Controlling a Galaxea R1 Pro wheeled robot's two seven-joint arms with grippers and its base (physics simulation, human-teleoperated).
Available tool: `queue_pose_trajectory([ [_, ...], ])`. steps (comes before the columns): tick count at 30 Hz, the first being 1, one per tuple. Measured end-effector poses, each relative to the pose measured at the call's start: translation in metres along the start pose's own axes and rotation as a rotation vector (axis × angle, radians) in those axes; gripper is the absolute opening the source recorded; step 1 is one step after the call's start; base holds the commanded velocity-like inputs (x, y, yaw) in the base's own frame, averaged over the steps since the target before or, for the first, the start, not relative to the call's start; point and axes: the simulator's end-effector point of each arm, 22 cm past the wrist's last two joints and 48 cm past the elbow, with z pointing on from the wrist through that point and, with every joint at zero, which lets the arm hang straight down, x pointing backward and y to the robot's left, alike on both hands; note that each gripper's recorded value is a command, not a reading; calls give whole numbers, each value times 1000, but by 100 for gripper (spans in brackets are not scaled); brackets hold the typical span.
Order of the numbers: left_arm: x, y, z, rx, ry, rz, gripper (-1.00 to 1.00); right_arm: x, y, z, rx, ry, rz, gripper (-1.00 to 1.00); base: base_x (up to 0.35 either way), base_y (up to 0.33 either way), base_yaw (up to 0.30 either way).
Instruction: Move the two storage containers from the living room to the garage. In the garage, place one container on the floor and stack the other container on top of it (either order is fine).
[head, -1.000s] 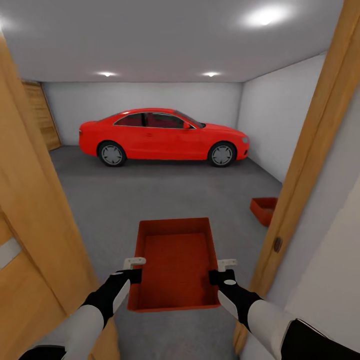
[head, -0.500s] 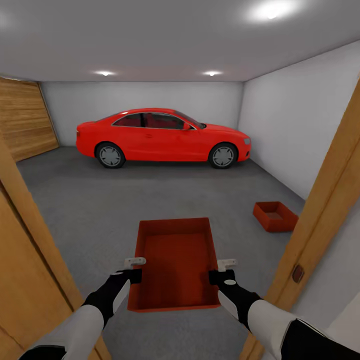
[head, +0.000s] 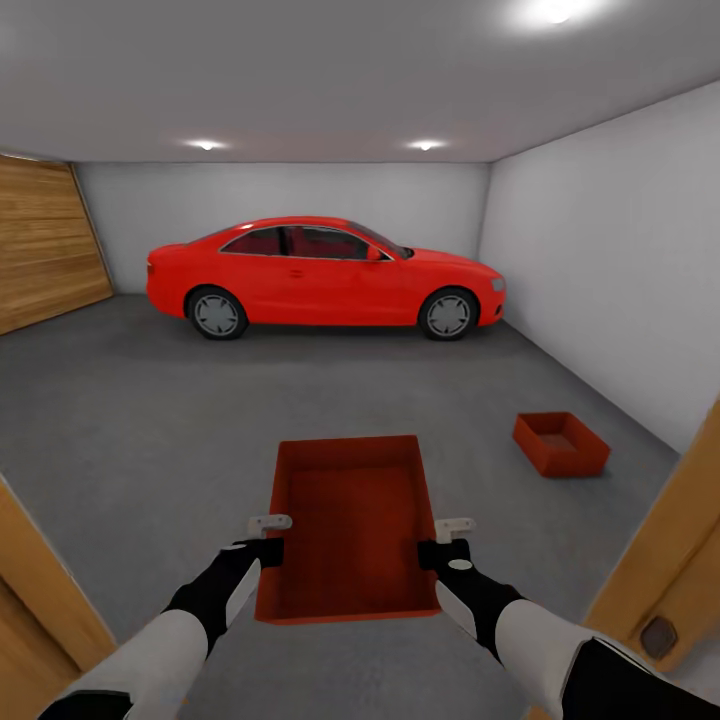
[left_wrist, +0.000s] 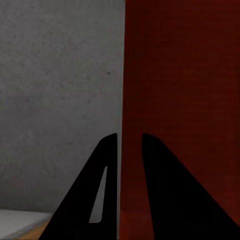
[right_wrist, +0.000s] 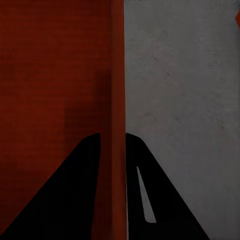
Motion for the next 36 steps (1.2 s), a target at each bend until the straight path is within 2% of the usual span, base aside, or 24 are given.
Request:
queue_pose_trajectory([
  [36, 0, -1, 0, -1, 0, 0, -100, 0, -1, 0, 0, 0, 1, -100, 322, 0, 0],
])
